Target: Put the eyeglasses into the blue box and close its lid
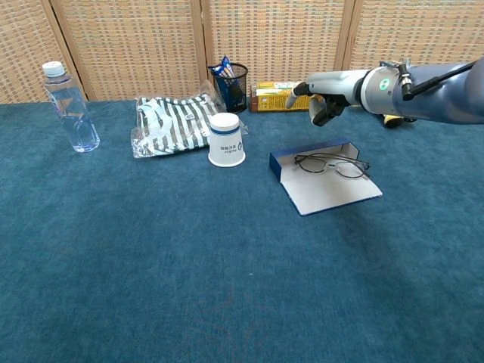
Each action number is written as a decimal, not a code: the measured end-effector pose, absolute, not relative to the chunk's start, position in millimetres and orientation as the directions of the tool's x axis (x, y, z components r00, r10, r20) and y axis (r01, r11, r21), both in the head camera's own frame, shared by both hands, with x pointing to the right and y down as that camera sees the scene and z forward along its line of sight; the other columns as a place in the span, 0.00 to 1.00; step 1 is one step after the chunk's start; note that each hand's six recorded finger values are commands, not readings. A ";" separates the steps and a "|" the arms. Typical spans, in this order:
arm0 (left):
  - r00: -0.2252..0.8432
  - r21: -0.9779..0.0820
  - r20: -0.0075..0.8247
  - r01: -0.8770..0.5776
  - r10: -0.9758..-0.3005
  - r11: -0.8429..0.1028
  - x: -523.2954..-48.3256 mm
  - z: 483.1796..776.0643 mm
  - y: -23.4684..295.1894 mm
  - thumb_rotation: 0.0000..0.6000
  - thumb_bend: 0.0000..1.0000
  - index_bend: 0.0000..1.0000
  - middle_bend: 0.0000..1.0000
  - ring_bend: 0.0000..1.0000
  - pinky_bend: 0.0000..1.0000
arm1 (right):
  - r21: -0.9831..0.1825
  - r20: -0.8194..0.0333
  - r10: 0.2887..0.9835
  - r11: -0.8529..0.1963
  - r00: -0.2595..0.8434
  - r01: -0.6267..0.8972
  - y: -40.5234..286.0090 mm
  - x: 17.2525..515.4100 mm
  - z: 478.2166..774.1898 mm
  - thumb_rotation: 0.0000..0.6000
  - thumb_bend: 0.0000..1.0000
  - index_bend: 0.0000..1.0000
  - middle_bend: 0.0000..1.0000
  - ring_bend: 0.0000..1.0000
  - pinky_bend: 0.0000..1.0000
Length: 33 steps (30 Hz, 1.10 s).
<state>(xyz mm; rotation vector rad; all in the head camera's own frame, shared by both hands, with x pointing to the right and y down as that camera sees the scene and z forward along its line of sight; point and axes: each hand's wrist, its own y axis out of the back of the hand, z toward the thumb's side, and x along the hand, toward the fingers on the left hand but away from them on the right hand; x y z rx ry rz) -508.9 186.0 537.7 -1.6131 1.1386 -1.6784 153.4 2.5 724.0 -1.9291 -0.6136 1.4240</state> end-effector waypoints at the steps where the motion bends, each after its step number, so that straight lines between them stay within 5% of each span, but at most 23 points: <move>1: -0.136 -0.852 0.518 -0.168 -0.844 -0.496 -509.6 538.1 185.7 1.00 0.00 0.00 0.00 0.00 0.00 | -0.733 -0.654 0.697 -0.680 0.294 -0.020 1.8 153.6 726.6 1.00 1.00 0.17 0.07 0.00 0.00; 10: -0.145 -0.843 0.534 -0.166 -0.833 -0.512 -511.7 544.0 183.8 1.00 0.00 0.00 0.00 0.00 0.00 | -0.649 -0.739 0.608 -0.758 0.290 -0.066 10.7 145.1 751.0 1.00 1.00 0.21 0.20 0.01 0.00; 15: -0.142 -0.841 0.538 -0.160 -0.831 -0.517 -510.0 545.7 183.9 1.00 0.00 0.00 0.00 0.00 0.00 | -0.593 -0.778 0.551 -0.803 0.300 -0.063 17.6 142.9 755.1 1.00 1.00 0.30 0.28 0.11 0.11; 27: -0.119 -0.838 0.542 -0.148 -0.832 -0.525 -502.3 547.2 186.5 1.00 0.00 0.00 0.00 0.00 0.00 | -0.542 -0.813 0.486 -0.832 0.321 -0.115 40.0 169.2 731.7 1.00 1.00 0.31 0.29 0.16 0.24; 33: -0.097 -0.837 0.543 -0.135 -0.834 -0.530 -494.4 547.0 189.4 1.00 0.00 0.00 0.00 0.00 0.00 | -0.544 -0.829 0.497 -0.822 0.255 -0.168 50.2 223.5 714.1 1.00 1.00 0.31 0.29 0.16 0.24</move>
